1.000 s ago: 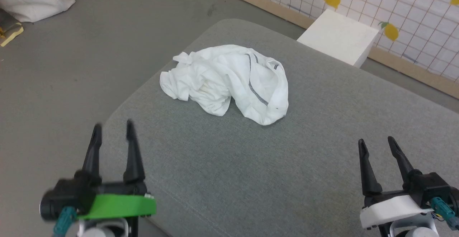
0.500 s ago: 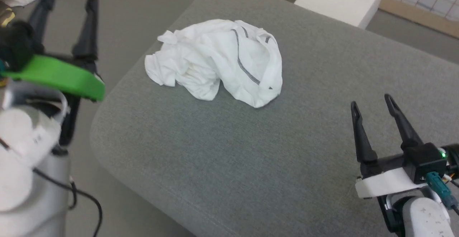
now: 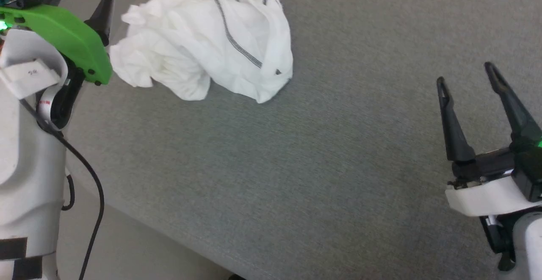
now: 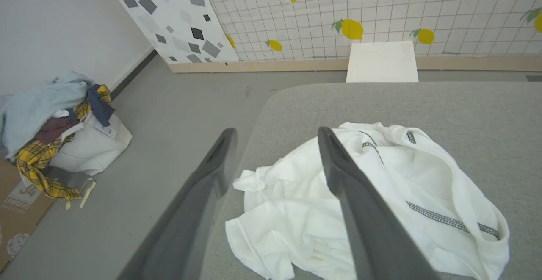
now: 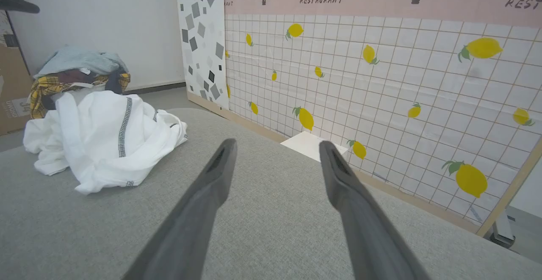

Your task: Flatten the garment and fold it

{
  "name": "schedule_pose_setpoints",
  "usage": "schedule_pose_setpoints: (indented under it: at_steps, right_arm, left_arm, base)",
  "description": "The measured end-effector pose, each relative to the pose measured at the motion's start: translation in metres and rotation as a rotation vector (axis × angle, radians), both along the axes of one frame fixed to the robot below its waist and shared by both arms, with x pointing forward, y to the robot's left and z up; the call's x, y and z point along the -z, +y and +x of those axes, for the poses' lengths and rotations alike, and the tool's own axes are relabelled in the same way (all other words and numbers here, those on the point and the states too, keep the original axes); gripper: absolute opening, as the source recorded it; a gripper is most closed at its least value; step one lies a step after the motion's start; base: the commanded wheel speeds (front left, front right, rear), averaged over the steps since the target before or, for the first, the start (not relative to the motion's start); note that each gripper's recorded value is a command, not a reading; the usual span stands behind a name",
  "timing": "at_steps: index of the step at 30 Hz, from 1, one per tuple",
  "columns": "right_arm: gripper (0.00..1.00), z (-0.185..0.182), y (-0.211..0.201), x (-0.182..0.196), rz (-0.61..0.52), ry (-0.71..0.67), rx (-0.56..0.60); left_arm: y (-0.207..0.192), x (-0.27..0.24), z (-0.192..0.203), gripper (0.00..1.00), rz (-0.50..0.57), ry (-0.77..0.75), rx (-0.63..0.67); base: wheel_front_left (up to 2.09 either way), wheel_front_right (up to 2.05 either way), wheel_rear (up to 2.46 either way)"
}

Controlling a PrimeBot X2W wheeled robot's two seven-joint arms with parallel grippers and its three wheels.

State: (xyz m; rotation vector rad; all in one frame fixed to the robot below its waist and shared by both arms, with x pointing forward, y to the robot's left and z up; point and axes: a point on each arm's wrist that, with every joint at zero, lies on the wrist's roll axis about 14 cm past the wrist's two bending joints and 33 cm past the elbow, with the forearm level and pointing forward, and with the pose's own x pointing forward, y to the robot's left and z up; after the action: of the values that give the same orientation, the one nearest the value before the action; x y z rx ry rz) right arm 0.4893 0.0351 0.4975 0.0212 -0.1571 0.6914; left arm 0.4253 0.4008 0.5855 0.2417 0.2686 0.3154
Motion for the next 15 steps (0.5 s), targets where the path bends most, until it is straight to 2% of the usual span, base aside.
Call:
schedule_pose_setpoints:
  at_steps: [7,12,15]
  right_arm:
    - [1.00,0.017,-0.032,0.036,-0.037,0.064,0.073]
    - [1.00,0.021,-0.047,0.060,-0.058,0.110,0.101]
    - [1.00,0.022,-0.054,0.067,-0.067,0.125,0.115]
  left_arm:
    - [-0.018,0.089,0.031,1.00,-0.104,0.236,0.028]
    - [-0.031,0.154,0.030,1.00,-0.202,0.438,0.022]
    - [-0.034,0.181,0.026,1.00,-0.222,0.533,0.012]
  base:
    - [0.00,0.00,0.00]
    - [0.00,0.00,0.00]
    - [0.00,0.00,0.00]
